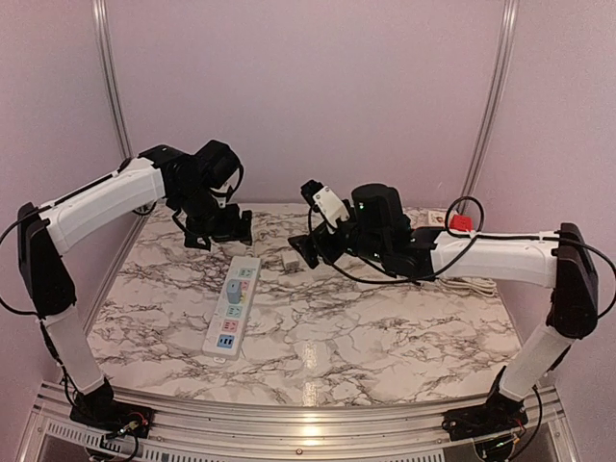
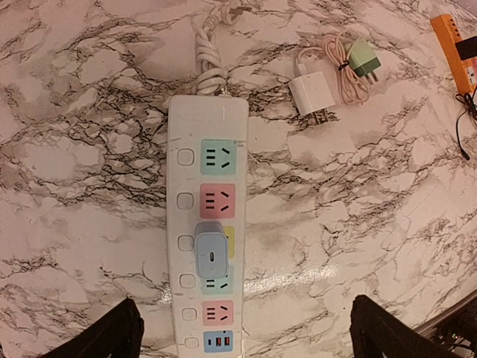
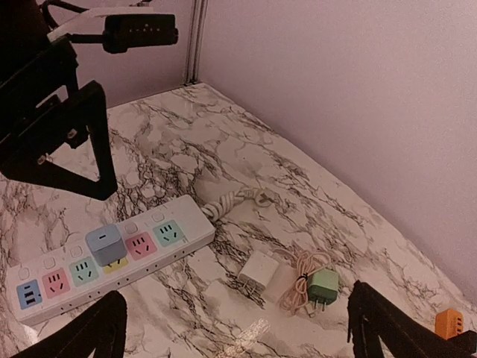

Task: Insert the plug
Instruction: Pick up the plug from the center of the board.

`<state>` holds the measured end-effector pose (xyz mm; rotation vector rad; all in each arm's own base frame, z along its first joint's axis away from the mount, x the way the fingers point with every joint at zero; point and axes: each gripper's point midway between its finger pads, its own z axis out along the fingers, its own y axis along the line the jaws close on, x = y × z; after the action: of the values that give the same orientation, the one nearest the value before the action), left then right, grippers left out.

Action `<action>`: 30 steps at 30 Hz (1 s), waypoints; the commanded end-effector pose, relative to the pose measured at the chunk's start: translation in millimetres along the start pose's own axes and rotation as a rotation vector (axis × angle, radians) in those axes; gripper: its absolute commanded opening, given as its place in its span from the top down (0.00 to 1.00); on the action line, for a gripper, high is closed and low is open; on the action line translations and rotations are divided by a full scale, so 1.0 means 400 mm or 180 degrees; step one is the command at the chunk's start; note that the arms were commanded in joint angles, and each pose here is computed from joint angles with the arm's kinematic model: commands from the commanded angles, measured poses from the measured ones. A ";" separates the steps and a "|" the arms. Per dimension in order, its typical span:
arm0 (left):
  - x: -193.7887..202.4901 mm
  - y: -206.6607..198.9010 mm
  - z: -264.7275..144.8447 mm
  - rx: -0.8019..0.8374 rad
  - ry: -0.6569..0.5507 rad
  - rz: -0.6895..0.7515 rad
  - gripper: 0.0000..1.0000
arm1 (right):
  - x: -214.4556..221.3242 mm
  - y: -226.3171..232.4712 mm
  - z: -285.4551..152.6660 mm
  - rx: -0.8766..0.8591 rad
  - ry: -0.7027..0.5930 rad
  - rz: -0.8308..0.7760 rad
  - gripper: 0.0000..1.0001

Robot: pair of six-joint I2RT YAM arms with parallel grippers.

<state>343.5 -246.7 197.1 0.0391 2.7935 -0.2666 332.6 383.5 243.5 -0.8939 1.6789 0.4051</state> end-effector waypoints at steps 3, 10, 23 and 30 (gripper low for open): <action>-0.031 -0.009 -0.033 0.0305 -0.0530 0.0096 0.01 | 0.045 -0.032 0.087 -0.0086 0.0463 0.0611 0.04; -0.001 0.023 -0.036 0.0336 -0.0686 0.0004 0.01 | 0.135 -0.073 0.225 0.0027 0.0853 0.0843 0.11; 0.041 0.047 -0.035 0.0441 -0.0766 -0.0101 0.01 | 0.262 -0.126 0.397 0.0385 0.1170 0.1002 0.16; 0.046 0.048 -0.027 0.0464 -0.0774 -0.0130 0.01 | 0.345 -0.128 0.433 0.0431 0.1321 0.1042 0.17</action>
<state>321.0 -227.6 187.8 0.0079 2.5789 -0.4272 467.3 419.5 76.2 -0.6667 2.2071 0.3431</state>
